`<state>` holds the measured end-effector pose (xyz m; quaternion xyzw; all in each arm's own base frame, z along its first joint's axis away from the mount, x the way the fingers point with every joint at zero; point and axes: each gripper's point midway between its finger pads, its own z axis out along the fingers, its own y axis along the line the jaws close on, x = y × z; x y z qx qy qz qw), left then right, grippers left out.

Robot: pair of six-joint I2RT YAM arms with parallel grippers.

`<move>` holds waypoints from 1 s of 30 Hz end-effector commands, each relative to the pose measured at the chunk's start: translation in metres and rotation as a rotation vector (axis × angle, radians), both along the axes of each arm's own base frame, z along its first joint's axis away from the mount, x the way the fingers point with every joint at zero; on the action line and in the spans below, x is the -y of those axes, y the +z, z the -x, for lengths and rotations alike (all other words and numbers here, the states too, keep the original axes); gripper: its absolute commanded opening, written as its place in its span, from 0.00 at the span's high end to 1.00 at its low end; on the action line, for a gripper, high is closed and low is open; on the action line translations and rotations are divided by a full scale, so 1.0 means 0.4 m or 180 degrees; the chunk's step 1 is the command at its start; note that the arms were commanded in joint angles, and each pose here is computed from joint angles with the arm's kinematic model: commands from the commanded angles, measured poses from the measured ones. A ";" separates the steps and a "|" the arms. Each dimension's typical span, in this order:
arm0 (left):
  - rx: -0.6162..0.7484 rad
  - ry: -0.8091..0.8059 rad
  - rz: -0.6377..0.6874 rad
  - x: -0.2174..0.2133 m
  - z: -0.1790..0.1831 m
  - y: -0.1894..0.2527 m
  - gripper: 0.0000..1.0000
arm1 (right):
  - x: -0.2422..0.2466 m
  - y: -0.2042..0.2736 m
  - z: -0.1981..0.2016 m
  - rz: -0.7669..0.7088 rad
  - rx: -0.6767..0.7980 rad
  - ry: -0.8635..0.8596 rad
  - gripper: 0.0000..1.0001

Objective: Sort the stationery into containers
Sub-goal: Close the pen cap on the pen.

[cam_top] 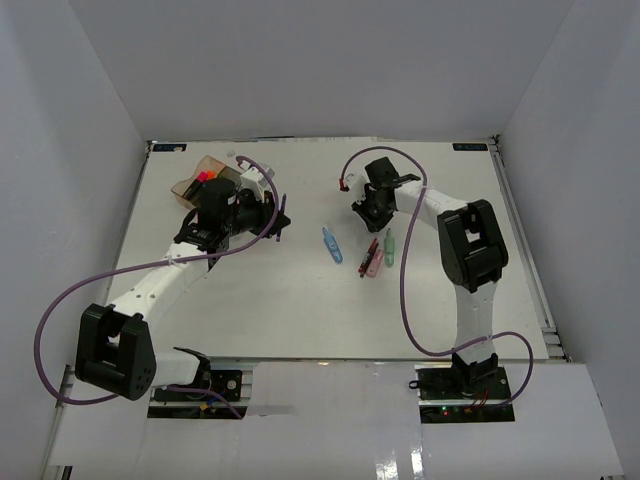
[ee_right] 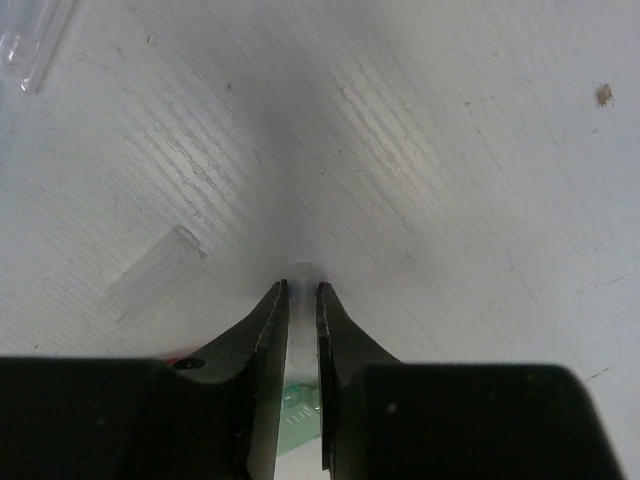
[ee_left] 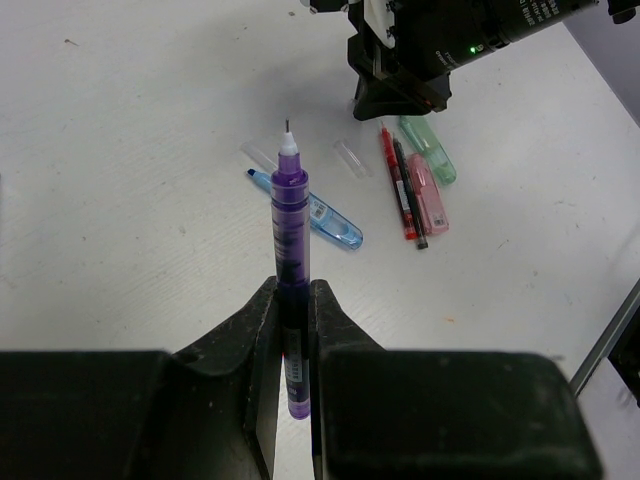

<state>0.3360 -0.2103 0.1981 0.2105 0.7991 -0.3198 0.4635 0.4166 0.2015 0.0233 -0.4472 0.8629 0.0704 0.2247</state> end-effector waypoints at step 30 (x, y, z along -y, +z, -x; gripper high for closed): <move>0.0601 -0.1261 0.1023 0.095 0.200 0.212 0.92 | -0.363 1.002 0.287 -0.3706 0.2306 0.0371 0.92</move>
